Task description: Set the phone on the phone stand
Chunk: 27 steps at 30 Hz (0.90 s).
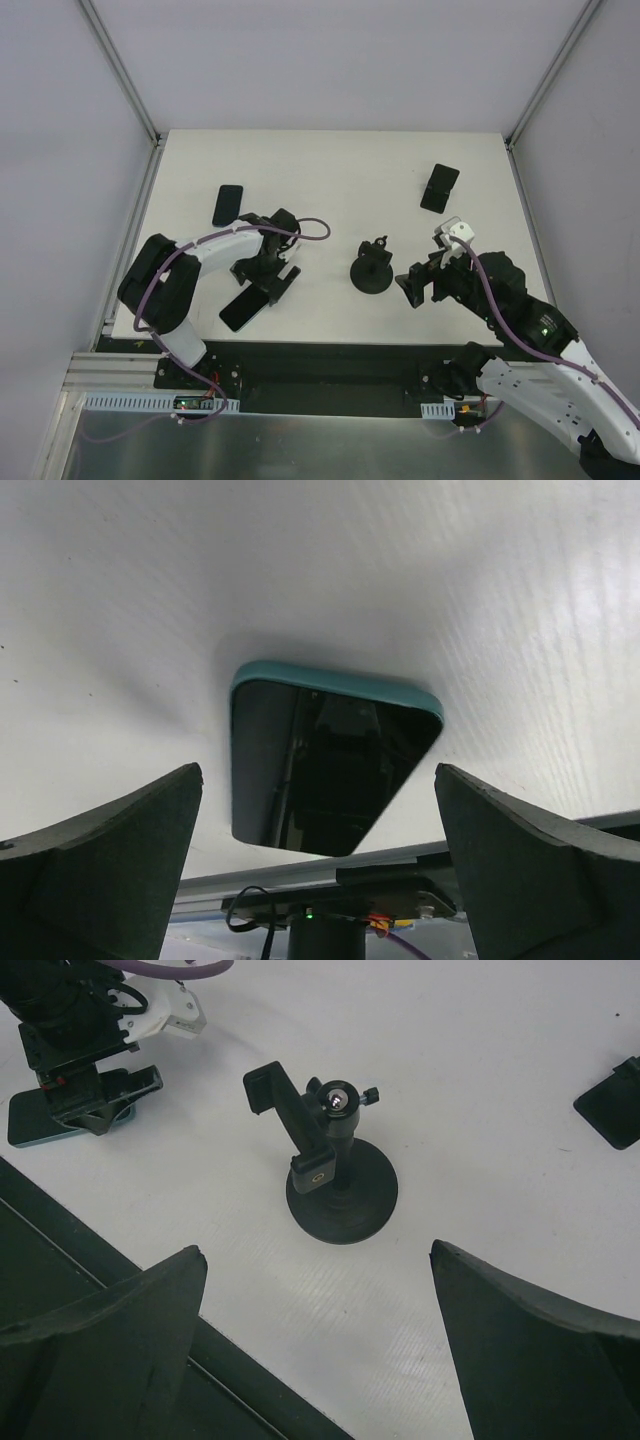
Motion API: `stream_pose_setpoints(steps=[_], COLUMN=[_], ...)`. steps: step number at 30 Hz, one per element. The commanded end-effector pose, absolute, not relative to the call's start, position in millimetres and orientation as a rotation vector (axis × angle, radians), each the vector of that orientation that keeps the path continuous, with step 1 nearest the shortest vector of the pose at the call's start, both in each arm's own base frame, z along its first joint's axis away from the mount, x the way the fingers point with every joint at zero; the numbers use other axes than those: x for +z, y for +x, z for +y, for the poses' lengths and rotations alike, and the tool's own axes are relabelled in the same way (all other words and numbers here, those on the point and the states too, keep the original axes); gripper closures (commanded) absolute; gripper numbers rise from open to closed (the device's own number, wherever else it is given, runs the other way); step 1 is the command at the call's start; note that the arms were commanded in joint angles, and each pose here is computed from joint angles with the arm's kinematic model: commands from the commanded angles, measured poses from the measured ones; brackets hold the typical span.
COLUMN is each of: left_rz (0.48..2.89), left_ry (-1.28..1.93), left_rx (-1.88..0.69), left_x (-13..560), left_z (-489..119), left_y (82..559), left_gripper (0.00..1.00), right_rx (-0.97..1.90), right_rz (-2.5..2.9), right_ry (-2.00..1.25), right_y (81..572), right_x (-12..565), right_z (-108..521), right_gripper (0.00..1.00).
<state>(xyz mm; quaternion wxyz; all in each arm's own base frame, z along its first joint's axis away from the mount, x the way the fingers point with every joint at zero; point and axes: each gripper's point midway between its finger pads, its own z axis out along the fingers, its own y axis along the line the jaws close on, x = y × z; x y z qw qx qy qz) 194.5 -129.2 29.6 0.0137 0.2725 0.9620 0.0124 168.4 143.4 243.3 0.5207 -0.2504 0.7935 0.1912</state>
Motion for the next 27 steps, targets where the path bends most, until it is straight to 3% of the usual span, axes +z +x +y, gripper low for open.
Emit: stream_pose_setpoints(steps=[1,7,9,11,12,18,24,25,27], left_rz=[3.012,3.073,3.08,3.081,3.083,3.12,3.13,3.124,3.096], left_ry=[0.91,0.988,0.999,0.997,0.998,1.02,0.964,0.945,0.891], left_rx=[0.196,0.045,0.01,0.015,0.016,-0.043,-0.071,-0.074,-0.102], left_x=[24,11,10,10,10,5,7,9,18], left_z=[-116,-133,-136,-136,-136,-142,-149,-151,-158], left_y=[203,196,195,195,195,190,193,195,200], left_gripper=[0.01,0.01,0.08,0.16,0.25,0.5,0.86,0.98,1.0], right_rx=[0.504,0.502,0.498,0.5,0.5,0.507,0.519,0.519,0.512], right_rz=[1.862,1.864,1.869,1.874,1.877,1.887,1.893,1.899,1.909], right_ry=[-0.591,-0.586,-0.586,-0.577,-0.576,-0.574,-0.554,-0.553,-0.532], right_y=[167,167,168,168,168,169,170,170,173], right_x=[252,252,251,250,249,248,249,249,249], right_z=[149,149,148,148,148,151,152,153,152], right_gripper=[0.04,0.04,0.04,0.04,0.04,0.04,0.04,0.04,0.04])
